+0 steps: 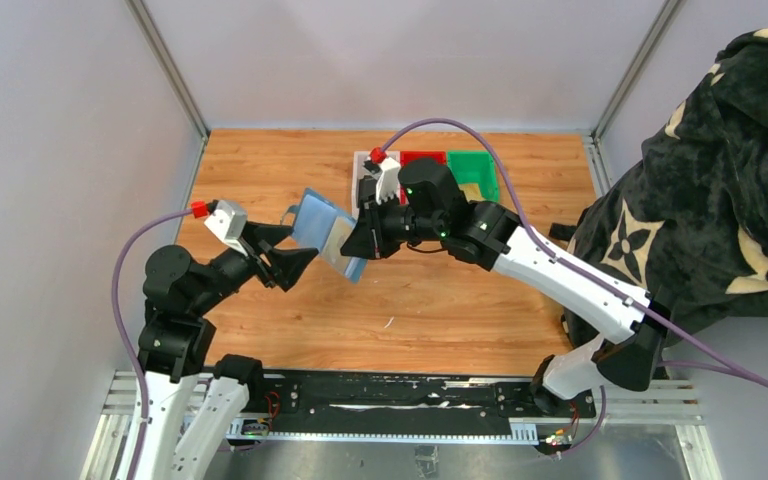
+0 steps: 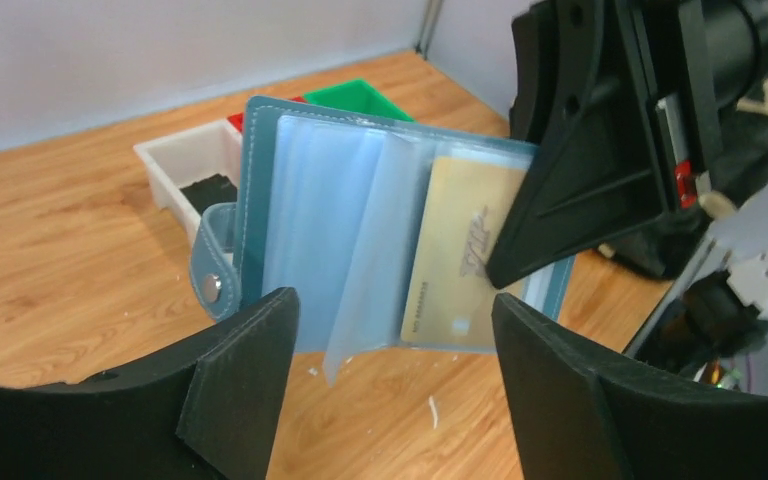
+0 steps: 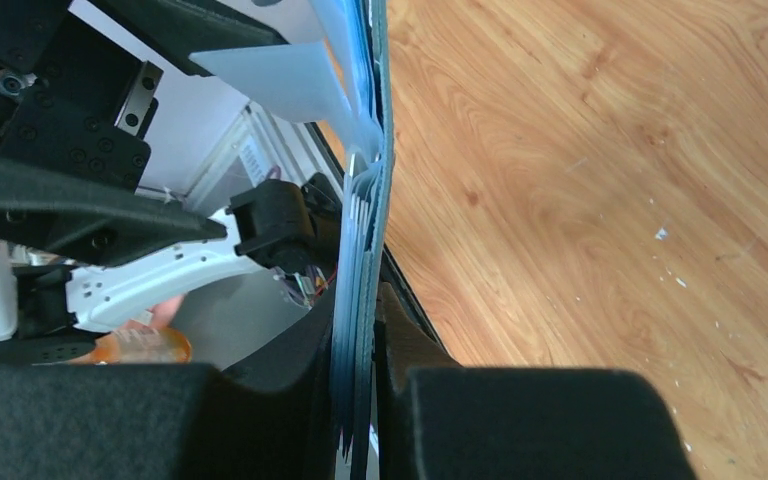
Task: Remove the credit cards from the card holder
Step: Remove the credit card from the card holder.
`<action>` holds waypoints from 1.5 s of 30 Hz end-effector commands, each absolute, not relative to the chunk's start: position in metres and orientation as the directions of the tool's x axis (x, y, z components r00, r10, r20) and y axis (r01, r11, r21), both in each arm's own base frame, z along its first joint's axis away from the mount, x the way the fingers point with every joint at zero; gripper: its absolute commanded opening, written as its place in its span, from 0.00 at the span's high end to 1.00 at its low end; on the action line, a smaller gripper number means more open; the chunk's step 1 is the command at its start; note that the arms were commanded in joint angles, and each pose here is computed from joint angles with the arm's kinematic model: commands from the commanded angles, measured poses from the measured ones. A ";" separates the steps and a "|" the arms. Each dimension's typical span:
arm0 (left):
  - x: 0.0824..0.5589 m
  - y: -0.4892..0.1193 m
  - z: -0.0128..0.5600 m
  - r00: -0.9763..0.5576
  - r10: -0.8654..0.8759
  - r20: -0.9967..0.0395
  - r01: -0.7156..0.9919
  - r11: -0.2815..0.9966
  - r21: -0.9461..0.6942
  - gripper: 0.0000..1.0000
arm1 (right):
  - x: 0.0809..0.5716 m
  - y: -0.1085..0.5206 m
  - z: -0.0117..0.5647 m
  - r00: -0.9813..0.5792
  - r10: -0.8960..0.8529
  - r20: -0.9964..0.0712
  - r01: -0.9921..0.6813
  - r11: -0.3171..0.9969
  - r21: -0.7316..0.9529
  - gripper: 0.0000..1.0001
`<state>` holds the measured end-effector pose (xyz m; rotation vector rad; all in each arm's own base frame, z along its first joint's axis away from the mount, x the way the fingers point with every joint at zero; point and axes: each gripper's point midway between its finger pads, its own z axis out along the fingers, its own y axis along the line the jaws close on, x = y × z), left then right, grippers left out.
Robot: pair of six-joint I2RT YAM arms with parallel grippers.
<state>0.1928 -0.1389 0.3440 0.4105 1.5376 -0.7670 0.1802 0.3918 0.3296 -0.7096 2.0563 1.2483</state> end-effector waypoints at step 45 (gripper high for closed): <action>0.189 -0.169 0.392 -0.427 -0.497 -0.755 0.643 0.420 -0.640 0.80 | 0.136 0.379 0.412 -0.598 0.085 -0.797 -0.799 0.008 0.601 1.00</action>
